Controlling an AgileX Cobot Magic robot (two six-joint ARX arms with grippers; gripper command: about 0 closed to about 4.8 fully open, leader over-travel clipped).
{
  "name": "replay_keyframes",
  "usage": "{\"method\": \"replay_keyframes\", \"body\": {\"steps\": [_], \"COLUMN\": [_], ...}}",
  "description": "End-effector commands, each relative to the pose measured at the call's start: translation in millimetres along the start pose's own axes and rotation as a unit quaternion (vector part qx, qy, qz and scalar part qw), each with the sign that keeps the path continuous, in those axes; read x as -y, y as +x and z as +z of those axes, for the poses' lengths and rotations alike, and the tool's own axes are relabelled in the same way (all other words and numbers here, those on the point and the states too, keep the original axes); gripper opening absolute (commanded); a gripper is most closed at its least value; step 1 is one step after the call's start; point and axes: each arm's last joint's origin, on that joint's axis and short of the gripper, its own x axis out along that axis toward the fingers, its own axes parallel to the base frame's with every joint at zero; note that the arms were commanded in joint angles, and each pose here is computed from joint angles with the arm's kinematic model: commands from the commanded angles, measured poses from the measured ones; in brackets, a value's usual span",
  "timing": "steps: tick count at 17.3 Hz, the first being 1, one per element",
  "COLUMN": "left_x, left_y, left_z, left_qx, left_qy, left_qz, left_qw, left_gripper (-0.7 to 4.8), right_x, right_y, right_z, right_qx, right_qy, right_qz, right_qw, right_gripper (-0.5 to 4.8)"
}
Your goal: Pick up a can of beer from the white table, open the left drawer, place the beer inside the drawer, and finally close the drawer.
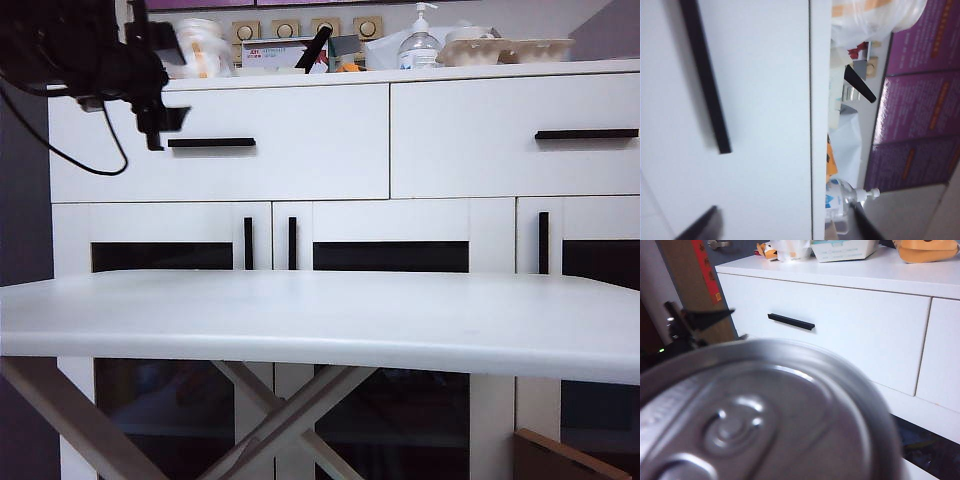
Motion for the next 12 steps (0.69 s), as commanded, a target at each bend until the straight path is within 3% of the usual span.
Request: {"method": "replay_keyframes", "body": {"steps": [1,7,12], "left_x": [5.0,0.7,-15.7], "left_y": [20,61,68], "left_z": [1,4,11], "left_qx": [-0.02,-0.033,-0.001], "left_qy": [0.002,0.001,-0.002], "left_qz": [-0.018,-0.007,0.021], "left_qw": [1.0,0.999,1.0], "left_gripper": [3.5,3.5,3.5], "right_x": [-4,-4,-4], "right_y": [-5,-5,-5], "right_z": [11,11,11], "right_qx": [0.036,0.037,0.037], "right_qy": [-0.012,-0.012,-0.012], "right_qz": [0.006,0.006,0.006], "right_qw": [0.999,0.999,0.999], "right_gripper": [-0.05,-0.05,-0.05]}}
